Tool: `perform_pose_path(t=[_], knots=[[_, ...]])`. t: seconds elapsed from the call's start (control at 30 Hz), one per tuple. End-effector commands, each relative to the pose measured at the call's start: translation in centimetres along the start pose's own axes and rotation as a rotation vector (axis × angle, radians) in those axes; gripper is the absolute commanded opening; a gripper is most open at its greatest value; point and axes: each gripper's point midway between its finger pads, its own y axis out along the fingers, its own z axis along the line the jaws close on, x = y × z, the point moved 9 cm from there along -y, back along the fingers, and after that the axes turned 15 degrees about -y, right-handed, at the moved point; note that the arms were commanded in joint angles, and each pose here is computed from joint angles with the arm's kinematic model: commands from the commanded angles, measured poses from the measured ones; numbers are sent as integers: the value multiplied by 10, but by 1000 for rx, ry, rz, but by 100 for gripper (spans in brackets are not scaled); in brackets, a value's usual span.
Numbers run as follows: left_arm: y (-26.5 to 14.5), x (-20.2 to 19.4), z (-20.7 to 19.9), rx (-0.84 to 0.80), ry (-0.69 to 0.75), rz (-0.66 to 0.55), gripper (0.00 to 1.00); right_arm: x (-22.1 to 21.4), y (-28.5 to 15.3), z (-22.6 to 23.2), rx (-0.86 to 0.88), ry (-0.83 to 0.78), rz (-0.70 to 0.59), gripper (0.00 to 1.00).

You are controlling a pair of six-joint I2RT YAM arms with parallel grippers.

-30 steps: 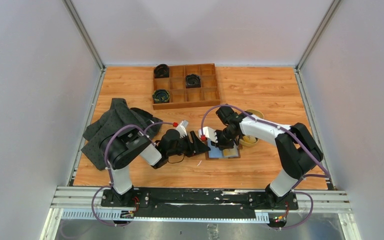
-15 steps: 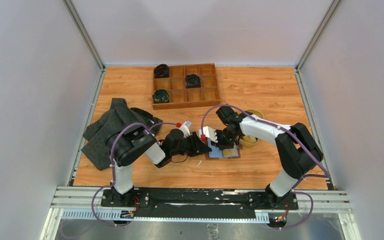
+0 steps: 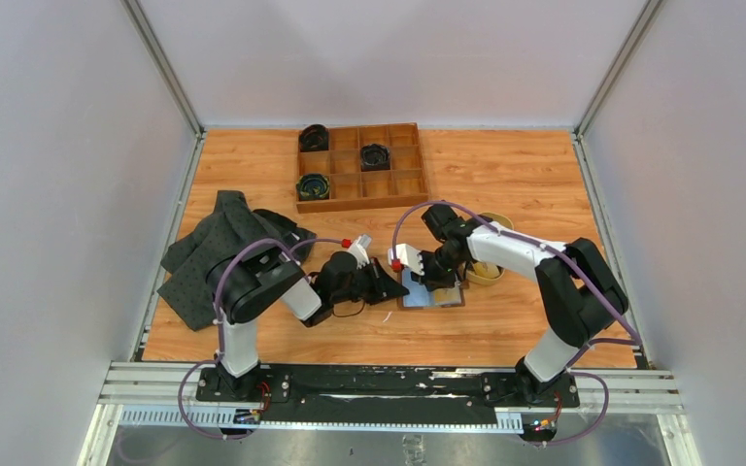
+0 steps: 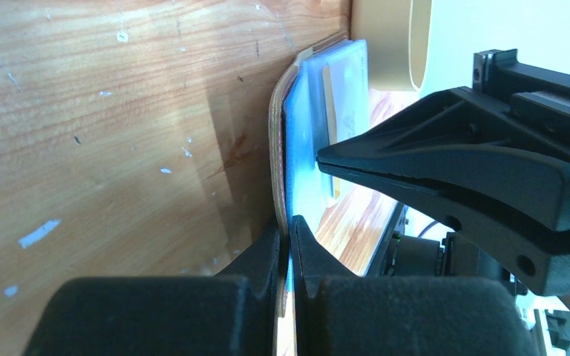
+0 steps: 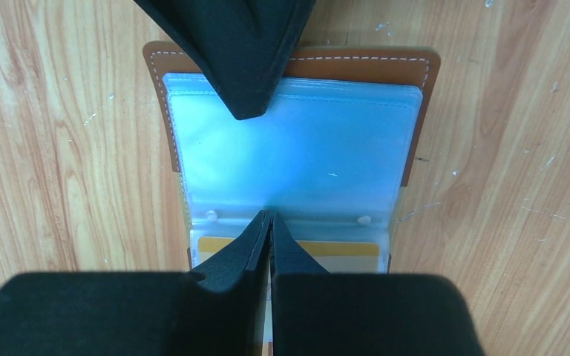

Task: Put the credit cards into the card holder
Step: Pick up the credit card from the storage box.

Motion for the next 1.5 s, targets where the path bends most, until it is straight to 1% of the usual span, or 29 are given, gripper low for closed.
perform_pose_path(t=[0.0, 0.13, 0.2, 0.33, 0.4, 0.47, 0.53, 0.6, 0.67, 0.73, 0.77, 0.87, 0.97, 1.03, 1.13, 1.27, 1.37, 1.47], knots=[[-10, 1, 3, 42, 33, -60, 0, -9, -8, 8, 18, 37, 28, 5], [-12, 2, 0, 28, 34, -61, 0, -3, -8, 9, 39, 47, -31, 6], [-12, 2, 0, 23, 32, -60, 0, 6, -11, 10, 60, 53, -105, 8], [-19, 3, 0, 19, 28, -76, 1, 32, -31, 13, 100, 82, -324, 22], [-24, 4, 0, 26, 28, -91, 5, 39, -46, 13, 105, 94, -387, 26], [-31, 7, 1, 40, 32, -113, 9, 36, -64, 11, 66, 119, -417, 30], [-38, 9, 1, 58, 36, -136, 17, 26, -81, 6, -6, 155, -409, 34], [-45, 11, 1, 71, 46, -160, 25, 10, -98, 1, -85, 235, -405, 40], [-52, 13, -2, 76, 62, -180, 35, -10, -113, -5, -158, 371, -392, 44], [-58, 16, -5, 89, 84, -202, 44, -31, -124, -8, -205, 506, -375, 45], [-62, 17, -7, 94, 99, -212, 47, -41, -126, -9, -219, 570, -355, 46], [-75, 20, -13, 109, 154, -238, 52, -65, -122, -11, -240, 716, -295, 47], [-90, 26, -22, 114, 246, -275, 56, -79, -118, -15, -276, 804, -209, 51], [-102, 30, -34, 94, 324, -312, 61, -88, -116, -18, -309, 840, -142, 54], [-121, 35, -45, 97, 456, -377, 77, -100, -114, -22, -348, 883, -64, 58], [-144, 42, -56, 89, 526, -498, 99, -111, -112, -26, -381, 933, 15, 61], [-154, 42, -56, 66, 528, -552, 100, -115, -108, -24, -375, 969, 36, 62], [-158, 41, -48, 67, 495, -581, 100, -118, -101, -22, -355, 992, 49, 63]])
